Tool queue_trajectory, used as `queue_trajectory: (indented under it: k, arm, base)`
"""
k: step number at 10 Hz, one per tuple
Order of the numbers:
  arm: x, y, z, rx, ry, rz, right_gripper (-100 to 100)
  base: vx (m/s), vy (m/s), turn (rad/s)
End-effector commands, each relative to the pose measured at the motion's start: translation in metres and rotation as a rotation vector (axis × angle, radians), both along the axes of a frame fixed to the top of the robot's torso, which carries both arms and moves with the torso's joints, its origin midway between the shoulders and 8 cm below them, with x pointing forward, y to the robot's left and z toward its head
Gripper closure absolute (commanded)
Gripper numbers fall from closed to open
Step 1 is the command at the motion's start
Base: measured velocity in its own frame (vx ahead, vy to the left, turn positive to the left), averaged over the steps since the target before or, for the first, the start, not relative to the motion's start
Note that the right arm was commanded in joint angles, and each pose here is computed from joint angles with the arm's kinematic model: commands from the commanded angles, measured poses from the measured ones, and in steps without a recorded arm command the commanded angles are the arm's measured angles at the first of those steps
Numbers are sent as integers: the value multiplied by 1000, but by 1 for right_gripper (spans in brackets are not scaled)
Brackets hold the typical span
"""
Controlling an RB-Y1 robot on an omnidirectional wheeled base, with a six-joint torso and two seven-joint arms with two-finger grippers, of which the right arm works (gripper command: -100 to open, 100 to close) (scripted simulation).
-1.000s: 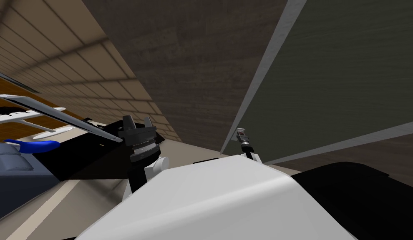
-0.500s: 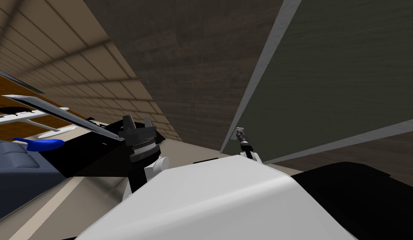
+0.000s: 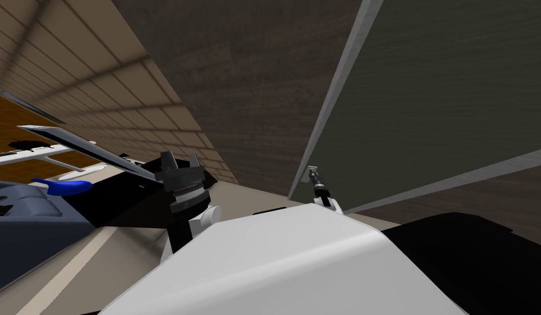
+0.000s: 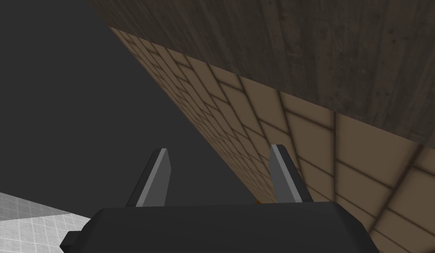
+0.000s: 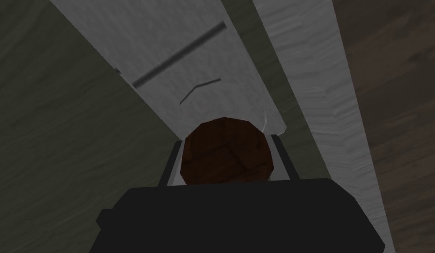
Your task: Pull the door open
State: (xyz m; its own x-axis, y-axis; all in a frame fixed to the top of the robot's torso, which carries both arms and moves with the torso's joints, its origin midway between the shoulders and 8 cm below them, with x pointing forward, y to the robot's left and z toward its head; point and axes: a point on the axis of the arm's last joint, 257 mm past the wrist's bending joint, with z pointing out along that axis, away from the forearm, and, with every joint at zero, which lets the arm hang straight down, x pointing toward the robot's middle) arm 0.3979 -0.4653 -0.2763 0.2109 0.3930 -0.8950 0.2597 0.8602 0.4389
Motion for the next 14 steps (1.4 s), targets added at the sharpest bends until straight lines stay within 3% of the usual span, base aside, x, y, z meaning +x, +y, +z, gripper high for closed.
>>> queue_trajectory:
  k: [1,4,5,7,8,14]
  arm:
    - [6,7,8,72,-48,22,100]
    - [13,12,13,191,-106,47,100]
    - [13,12,13,195,-107,48,100]
    - [20,17,19,310,-159,76,100]
    - [19,17,19,325,-166,75,100]
    - [32,27,28,604,-277,135,100]
  base:
    - [-34,-6,-1]
    - [-48,-10,10]
    - [-36,-8,19]
    - [-49,-12,2]
    - [-45,-12,14]
    - [-50,-11,12]
